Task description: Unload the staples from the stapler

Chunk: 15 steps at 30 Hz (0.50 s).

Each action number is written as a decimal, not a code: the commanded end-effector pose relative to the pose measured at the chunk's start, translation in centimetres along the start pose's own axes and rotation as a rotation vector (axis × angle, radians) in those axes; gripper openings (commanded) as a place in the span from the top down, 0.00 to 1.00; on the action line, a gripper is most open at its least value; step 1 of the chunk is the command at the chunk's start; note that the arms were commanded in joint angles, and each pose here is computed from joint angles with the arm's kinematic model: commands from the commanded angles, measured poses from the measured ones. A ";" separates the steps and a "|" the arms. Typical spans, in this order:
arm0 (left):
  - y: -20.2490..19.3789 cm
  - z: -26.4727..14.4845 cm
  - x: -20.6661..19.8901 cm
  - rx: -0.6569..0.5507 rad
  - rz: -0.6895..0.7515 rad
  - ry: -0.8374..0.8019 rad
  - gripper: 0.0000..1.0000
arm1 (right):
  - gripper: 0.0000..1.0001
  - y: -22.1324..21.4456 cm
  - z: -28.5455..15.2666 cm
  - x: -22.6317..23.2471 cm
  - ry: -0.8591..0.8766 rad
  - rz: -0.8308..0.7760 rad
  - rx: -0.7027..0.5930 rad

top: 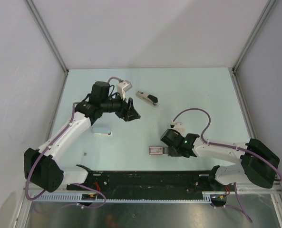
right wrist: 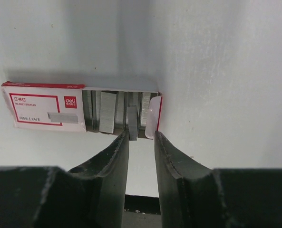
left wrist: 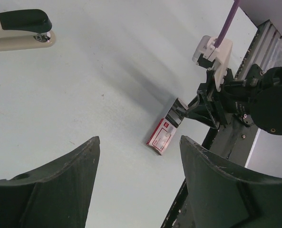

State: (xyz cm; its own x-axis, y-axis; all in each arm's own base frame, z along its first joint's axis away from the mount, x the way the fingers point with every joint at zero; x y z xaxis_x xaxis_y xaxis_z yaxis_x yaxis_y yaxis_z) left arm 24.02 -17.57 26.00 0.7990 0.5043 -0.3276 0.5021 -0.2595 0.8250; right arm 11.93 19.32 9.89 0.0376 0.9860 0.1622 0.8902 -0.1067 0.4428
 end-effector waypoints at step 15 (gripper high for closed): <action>-3.5 3.0 0.4 0.170 0.351 0.055 0.30 | 0.75 2.4 -0.8 -2.5 0.047 0.146 -0.063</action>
State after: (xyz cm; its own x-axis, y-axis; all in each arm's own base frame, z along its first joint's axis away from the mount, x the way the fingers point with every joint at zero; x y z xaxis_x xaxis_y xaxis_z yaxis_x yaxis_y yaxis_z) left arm 23.86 -18.64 24.51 0.8545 0.4866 -0.1816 0.3960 -0.3842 0.8340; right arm 13.67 16.75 11.68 0.1388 0.9650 0.2227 0.8409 -0.2336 0.4881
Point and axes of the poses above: each gripper's point midway between its finger pads, its own z axis out along the fingers, its own x axis along the line the jaws close on, y = z × x, the point moved 8 cm from there along -z, back along the fingers, and after that the axes turned 5 degrees about z, right-handed, at the moved point
